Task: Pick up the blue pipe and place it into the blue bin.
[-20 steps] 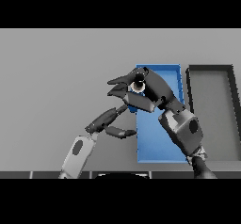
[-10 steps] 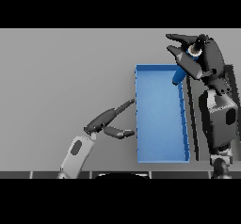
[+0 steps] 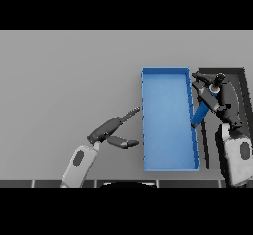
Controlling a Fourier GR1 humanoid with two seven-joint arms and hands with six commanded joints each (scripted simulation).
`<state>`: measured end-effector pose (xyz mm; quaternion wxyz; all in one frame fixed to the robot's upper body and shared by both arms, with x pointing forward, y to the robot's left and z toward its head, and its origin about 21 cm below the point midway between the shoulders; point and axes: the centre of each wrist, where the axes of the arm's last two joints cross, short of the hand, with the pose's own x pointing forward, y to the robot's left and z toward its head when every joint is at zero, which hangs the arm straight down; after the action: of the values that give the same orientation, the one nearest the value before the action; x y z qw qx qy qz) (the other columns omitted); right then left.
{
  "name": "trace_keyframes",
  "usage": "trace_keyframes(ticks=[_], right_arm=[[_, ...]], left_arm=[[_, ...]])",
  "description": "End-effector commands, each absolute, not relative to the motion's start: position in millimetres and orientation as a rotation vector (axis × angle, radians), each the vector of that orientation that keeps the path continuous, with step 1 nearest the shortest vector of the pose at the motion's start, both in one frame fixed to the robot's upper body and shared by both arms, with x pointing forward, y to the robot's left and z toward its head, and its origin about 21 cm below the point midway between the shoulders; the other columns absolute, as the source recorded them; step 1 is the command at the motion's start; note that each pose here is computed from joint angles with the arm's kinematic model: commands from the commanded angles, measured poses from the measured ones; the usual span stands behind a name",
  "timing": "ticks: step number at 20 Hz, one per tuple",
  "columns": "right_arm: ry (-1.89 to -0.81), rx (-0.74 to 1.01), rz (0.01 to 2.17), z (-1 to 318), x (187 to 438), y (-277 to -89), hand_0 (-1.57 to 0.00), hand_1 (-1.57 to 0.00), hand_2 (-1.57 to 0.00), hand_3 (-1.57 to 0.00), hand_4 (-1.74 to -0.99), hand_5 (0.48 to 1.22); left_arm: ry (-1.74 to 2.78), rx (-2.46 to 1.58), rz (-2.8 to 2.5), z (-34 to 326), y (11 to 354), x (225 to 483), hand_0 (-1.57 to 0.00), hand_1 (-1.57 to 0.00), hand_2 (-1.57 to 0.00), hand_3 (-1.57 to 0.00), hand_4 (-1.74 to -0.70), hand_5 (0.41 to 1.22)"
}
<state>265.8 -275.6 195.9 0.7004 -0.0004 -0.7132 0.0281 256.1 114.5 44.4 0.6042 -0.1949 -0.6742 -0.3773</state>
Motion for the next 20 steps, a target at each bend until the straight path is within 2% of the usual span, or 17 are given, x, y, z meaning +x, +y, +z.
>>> trace_keyframes(ticks=[1,4,7,8,10,12,13,14,16,17,20], right_arm=[[-1.550,-0.017,0.025,185.0,259.0,-276.9,-1.57,-1.57,-1.57,-1.57,-1.741,1.221],[-1.440,-0.064,-0.038,163.0,240.1,-278.1,-1.57,-1.57,-1.57,-1.57,-1.741,1.221],[-1.325,-0.134,-0.072,142.3,233.6,-273.4,-1.57,-1.57,-1.57,-1.52,-1.741,1.221],[-1.296,-0.154,-0.082,136.9,234.5,-270.0,-1.57,-1.57,-1.57,-1.26,-1.741,1.221],[-1.237,-0.210,-0.078,126.7,230.1,-268.3,-1.57,-1.57,-1.57,-1.02,-1.741,1.221],[-1.234,-0.252,-0.087,123.1,230.8,-264.2,-1.57,-1.55,-1.57,-0.85,-1.741,1.221],[-1.206,-0.263,-0.088,119.5,234.8,-263.0,-1.46,-1.34,-1.34,-0.79,-1.678,1.221],[-1.193,-0.277,-0.081,115.1,237.3,-261.8,-1.17,-1.07,-1.07,-0.63,-1.592,1.221],[-1.138,-0.293,-0.055,111.9,239.4,-263.9,-0.75,-0.68,-0.68,-0.40,-1.413,1.221],[-1.094,-0.287,-0.041,108.0,238.9,-265.4,-0.60,-0.55,-0.55,-0.32,-1.337,1.221],[-0.955,-0.292,0.077,96.6,236.7,-271.5,-0.31,-0.28,-0.28,-0.16,-1.175,1.084]], left_arm=[[-1.551,-0.435,-0.870,43.2,115.6,257.0,0.00,0.00,0.00,0.00,-0.88,0.425],[-1.553,-0.434,-0.869,45.2,112.3,256.3,0.00,0.00,0.00,0.00,-0.88,0.427],[-1.551,-0.435,-0.870,43.9,113.6,256.9,0.00,0.00,0.00,0.00,-0.89,0.422],[-1.554,-0.446,-0.875,45.2,112.5,255.1,0.00,0.00,0.00,0.00,-0.89,0.420],[-1.558,-0.438,-0.884,47.3,111.2,254.9,0.00,0.00,0.00,0.00,-0.88,0.420],[-1.543,-0.437,-0.888,47.8,114.0,255.9,0.00,0.00,0.00,0.00,-0.88,0.421],[-1.540,-0.426,-0.888,46.8,112.0,256.1,0.00,0.00,0.00,0.00,-0.88,0.421],[-1.544,-0.421,-0.886,47.2,110.4,256.4,0.00,0.00,0.00,0.00,-0.88,0.422],[-1.550,-0.428,-0.889,43.1,108.3,254.0,0.00,0.00,0.00,0.00,-0.88,0.425],[-1.550,-0.428,-0.889,43.5,108.8,254.4,0.00,0.00,0.00,0.00,-0.88,0.427],[-1.558,-0.430,-0.872,45.5,111.4,253.3,0.00,0.00,0.00,0.00,-0.88,0.429]])
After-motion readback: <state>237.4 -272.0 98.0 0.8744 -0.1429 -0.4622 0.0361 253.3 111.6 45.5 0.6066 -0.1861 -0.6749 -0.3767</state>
